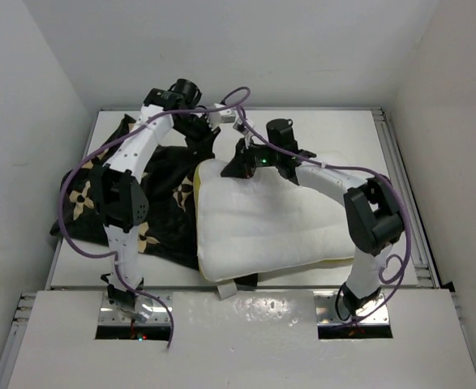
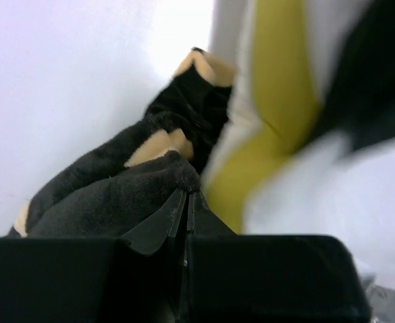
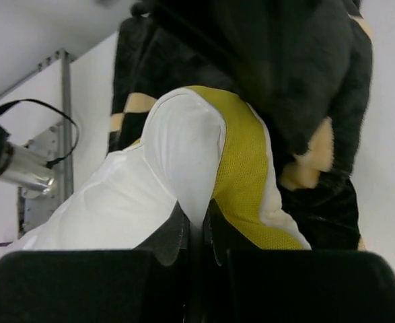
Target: Put the pillow into the pillowcase
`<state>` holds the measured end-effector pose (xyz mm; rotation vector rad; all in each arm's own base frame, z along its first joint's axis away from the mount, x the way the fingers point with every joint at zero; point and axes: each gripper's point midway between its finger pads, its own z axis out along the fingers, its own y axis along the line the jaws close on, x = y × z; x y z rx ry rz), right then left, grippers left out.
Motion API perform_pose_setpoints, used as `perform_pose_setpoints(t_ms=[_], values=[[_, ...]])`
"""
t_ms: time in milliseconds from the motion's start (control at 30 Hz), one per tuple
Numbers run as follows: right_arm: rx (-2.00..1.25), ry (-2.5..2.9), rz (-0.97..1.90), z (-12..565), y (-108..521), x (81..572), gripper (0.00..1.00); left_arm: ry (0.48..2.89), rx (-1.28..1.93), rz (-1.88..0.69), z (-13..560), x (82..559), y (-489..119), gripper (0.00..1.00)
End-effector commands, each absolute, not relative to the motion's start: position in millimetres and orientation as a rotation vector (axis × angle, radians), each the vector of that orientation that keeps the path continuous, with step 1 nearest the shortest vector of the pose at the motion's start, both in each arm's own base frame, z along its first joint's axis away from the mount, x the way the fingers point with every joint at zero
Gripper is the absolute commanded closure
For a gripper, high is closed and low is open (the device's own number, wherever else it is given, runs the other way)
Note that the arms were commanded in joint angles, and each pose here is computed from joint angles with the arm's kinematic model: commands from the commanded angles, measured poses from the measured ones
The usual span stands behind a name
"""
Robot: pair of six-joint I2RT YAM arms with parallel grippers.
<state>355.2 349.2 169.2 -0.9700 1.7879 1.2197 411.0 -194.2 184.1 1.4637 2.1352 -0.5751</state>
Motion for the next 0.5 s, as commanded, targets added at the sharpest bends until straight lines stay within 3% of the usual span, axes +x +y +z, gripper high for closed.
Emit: perform_pose_setpoints(t_ms=[0,167,367,467], values=[[-0.952,1.735,1.144,184,349,379,1.00,2.022,1.557,-0.650,211,379,-193,1.00],[-0.758,1.880,0.981,135,324,410,1.00,2.014,1.575,-0.663,211,367,-191,1.00],[-0.765,1.741,1.008,162,360,411,1.00,2.021,1.674,-0.650,180,353,-229,1.00],[-0.622,1.734,1.027,171,359,417,1.00,2.006,1.657,-0.732,179,349,-240,1.00]])
